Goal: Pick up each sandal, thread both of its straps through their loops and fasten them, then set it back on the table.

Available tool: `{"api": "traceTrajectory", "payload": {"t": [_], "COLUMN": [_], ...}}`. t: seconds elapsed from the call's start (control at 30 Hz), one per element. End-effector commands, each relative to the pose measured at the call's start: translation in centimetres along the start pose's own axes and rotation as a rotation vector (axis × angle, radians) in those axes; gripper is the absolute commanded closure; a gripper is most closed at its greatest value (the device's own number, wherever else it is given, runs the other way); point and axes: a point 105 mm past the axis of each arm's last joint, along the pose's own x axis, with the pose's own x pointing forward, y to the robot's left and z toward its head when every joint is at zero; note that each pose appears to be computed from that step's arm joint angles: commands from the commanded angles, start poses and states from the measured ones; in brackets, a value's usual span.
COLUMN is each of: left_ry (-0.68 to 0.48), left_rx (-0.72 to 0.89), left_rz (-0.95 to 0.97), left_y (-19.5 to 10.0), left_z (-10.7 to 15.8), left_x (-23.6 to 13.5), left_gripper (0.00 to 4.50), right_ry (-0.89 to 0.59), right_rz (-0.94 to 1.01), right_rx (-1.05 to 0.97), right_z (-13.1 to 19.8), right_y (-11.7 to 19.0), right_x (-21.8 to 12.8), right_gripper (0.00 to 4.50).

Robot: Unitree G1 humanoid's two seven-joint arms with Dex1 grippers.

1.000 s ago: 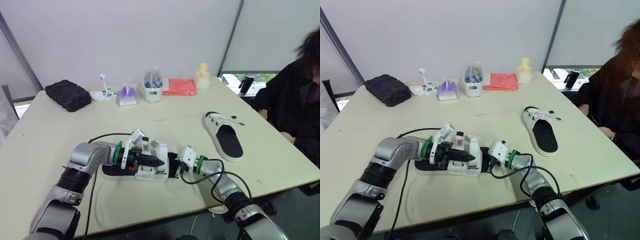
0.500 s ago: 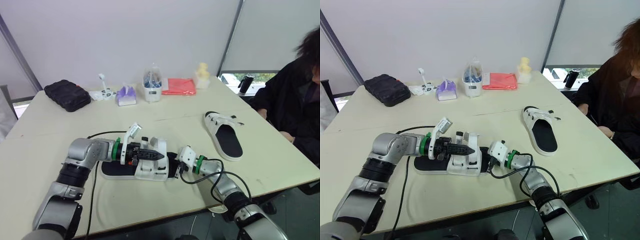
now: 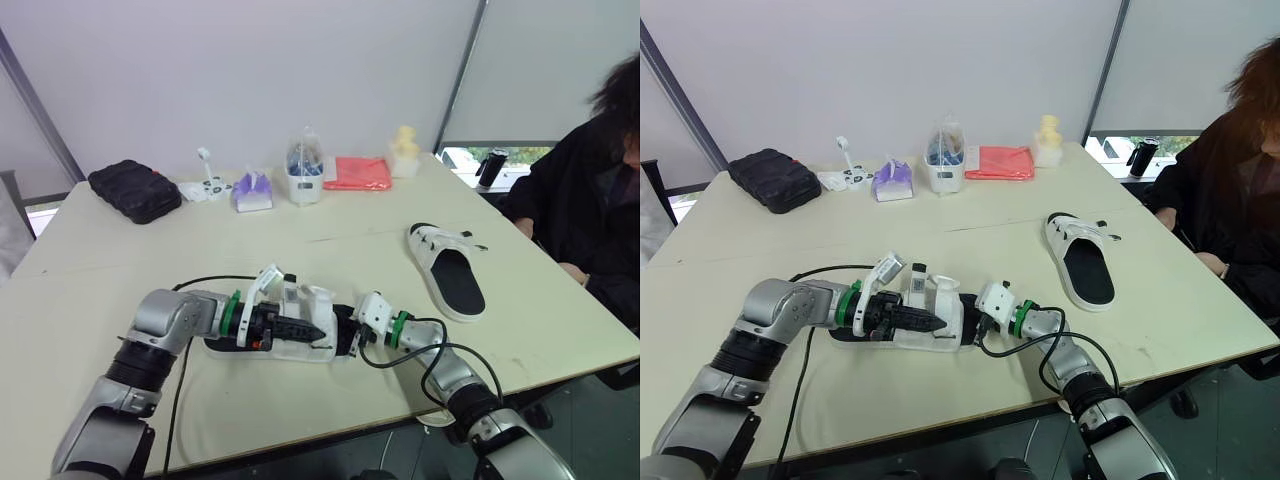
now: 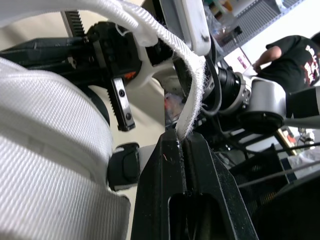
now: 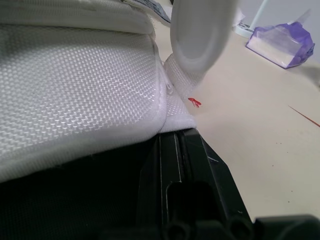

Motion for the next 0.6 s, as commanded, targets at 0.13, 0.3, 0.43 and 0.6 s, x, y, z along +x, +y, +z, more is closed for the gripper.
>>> {"api": "traceTrajectory", "payload": {"t": [0.13,0.3,0.43,0.6], "left_ry": [-0.049,-0.049,-0.053,-0.067], "left_rx": [0.09,0.131,0.149,0.186], "left_rz": [0.023,0.062,0.06,0.048], "left_y": [-0.3,0.2,-0.2,-1.3], "left_z": [2.2,1.7,1.5,1.5], "left_x": [-0.3,-0.2,-0.2,0.0], "left_gripper": [4.48,3.23,1.29,1.29], "right_ry": [0.331,0.328,0.328,0.329], "right_rz": [0.115,0.114,0.113,0.113], "right_rx": [0.162,0.161,0.16,0.158], "right_z": [-8.0,-7.9,-7.9,-7.9], "right_y": [5.2,5.2,5.2,5.1], "right_x": [-2.4,-2.3,-2.3,-2.3], "right_gripper": [4.5,4.5,4.5,4.5]}}
